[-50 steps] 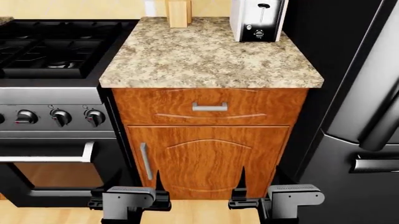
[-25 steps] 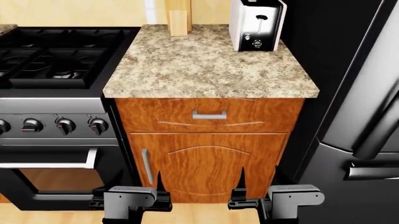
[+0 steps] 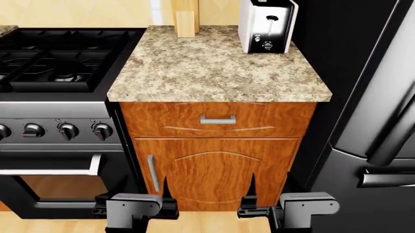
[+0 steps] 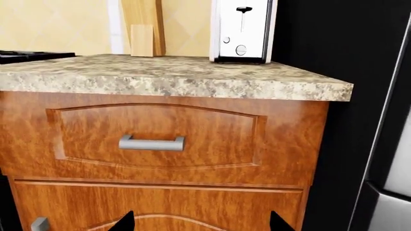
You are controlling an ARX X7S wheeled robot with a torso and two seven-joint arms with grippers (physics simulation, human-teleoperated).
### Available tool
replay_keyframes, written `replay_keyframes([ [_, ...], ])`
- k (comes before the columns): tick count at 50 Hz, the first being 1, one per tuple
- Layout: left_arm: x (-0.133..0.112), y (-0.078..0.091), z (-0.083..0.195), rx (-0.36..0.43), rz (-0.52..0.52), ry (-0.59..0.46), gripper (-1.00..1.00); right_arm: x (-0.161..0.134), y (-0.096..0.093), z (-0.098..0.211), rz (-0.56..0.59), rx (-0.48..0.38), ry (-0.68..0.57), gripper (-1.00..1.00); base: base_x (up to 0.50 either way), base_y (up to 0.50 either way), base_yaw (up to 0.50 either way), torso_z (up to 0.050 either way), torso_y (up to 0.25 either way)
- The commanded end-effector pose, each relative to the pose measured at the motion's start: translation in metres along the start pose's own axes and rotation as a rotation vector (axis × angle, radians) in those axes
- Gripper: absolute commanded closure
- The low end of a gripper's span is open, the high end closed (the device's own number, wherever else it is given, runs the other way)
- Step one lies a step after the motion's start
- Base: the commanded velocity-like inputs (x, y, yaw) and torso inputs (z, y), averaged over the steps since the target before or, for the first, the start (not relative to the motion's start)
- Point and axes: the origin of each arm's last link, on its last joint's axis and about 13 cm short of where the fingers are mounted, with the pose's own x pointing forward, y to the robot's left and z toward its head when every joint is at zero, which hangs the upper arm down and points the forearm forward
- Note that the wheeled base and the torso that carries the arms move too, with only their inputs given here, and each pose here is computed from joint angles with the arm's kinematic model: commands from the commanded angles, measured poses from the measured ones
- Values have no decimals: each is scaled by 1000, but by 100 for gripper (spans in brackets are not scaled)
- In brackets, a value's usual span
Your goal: Push down the lever of the toaster to turn it on.
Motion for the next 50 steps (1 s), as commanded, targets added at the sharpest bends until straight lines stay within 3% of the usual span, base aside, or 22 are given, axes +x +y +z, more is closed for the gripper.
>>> replay_keyframes([
  [1, -6, 1, 22, 17, 23, -118, -100, -7, 1, 17, -8, -4, -57, -100, 0, 0, 0, 0, 0],
  [12, -25, 9, 72, 59, 37, -280, -100, -25, -1, 73, 10, 12, -220, -100, 0, 0, 0, 0, 0],
  [24, -34, 7, 84, 35, 5, -433, -100, -33, -2, 90, 16, 15, -297, -100, 0, 0, 0, 0, 0],
  [39, -34, 8, 84, 33, -5, -458, -100, -36, -2, 93, 19, 17, -313, -100, 11, 0, 0, 0, 0],
  [50, -36, 8, 85, 31, -11, -466, -100, -38, -1, 93, 16, 7, -313, -100, 466, 0, 0, 0, 0],
])
